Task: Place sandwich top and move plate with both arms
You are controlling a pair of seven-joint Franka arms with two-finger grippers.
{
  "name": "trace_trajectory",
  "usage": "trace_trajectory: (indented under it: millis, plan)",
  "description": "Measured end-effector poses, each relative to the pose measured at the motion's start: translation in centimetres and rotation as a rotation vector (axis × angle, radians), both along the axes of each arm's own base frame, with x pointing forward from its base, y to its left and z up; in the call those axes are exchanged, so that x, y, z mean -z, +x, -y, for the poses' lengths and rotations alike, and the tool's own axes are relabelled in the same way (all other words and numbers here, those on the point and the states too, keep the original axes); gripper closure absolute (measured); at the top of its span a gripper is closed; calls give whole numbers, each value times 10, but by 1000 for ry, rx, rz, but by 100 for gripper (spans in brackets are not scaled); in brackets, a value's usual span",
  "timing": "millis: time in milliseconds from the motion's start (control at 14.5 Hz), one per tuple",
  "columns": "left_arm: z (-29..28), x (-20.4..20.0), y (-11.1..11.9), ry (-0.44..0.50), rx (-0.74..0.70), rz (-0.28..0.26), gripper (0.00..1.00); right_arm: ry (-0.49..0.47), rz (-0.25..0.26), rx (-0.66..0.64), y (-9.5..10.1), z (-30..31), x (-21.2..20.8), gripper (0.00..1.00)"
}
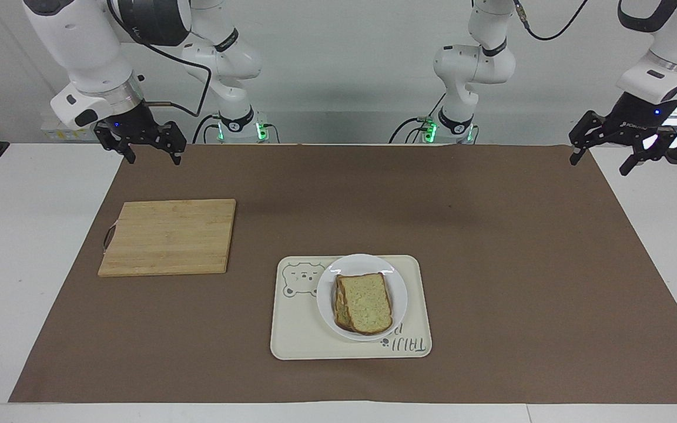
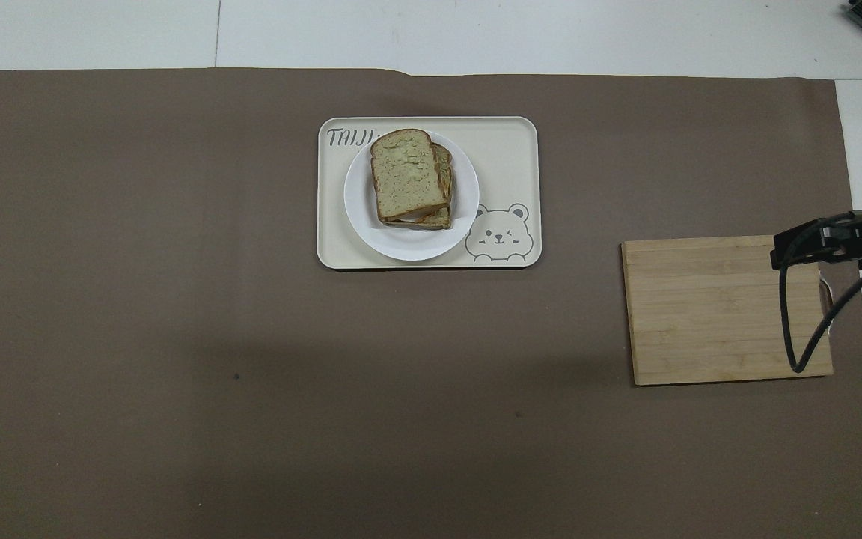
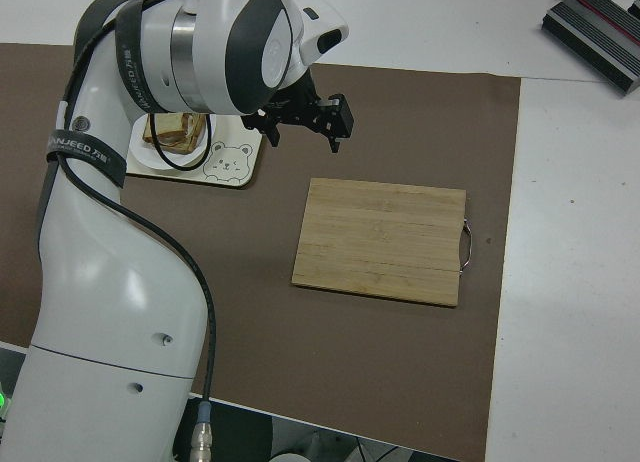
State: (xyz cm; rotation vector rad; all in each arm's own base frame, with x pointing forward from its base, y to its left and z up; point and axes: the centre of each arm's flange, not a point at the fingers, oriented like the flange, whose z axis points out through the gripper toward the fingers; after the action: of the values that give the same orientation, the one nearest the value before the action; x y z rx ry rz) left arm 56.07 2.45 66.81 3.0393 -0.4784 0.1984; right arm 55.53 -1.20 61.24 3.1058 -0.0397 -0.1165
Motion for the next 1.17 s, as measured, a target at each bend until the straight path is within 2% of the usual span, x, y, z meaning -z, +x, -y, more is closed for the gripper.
trace_trajectory:
  millis: [346,622,1175]
  plan:
    - [3,-6,-20,-1,-84,-81,0,0,0,0,0,0,0,0]
    - [30,-13,-31,6,-70,-99,0,0,0,2,0,1,0,0]
    - [30,-9,-32,53,-70,-108,0,0,0,2,0,1,0,0]
